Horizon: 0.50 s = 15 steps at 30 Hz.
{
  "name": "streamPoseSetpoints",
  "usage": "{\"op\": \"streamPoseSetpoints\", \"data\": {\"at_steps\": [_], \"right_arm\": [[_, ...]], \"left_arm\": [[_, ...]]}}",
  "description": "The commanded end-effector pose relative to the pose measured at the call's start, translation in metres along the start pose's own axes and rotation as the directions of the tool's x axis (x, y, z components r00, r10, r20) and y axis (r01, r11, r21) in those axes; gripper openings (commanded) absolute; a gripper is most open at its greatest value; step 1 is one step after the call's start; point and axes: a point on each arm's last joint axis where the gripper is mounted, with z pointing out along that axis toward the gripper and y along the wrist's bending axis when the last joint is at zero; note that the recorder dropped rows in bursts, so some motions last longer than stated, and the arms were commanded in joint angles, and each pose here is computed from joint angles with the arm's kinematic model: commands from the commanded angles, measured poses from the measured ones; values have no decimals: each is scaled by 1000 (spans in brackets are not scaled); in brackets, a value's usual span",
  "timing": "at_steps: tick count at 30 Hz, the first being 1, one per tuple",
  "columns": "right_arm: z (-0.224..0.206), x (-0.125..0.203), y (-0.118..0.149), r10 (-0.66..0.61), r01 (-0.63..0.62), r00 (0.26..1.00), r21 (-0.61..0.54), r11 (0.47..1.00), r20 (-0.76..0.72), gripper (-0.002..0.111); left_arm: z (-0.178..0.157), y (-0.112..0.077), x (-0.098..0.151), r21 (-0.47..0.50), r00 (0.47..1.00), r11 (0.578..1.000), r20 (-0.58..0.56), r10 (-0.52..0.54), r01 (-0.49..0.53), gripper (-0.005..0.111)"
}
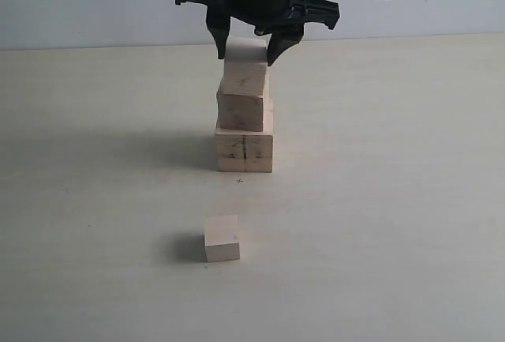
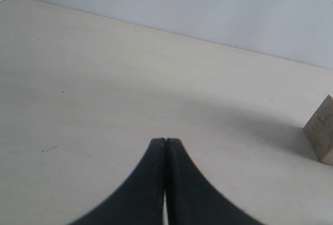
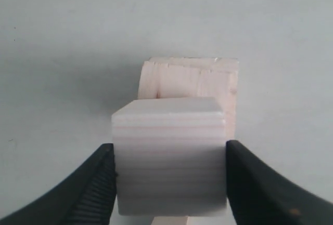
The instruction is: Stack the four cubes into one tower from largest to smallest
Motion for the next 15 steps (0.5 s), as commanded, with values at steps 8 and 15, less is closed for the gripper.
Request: {"op": "streamPoseSetpoints", "data": {"at_steps": [8, 15], "right_arm": [[-5, -6, 1, 43, -40, 997, -39, 998, 71, 35], [2, -4, -1, 37, -37, 999, 3, 999, 39, 35]], "left_arm": [[-1, -1, -2, 10, 1000, 1000, 16, -4, 4, 0], [-1, -1, -2, 10, 1000, 1000, 16, -4, 4, 0]]}}
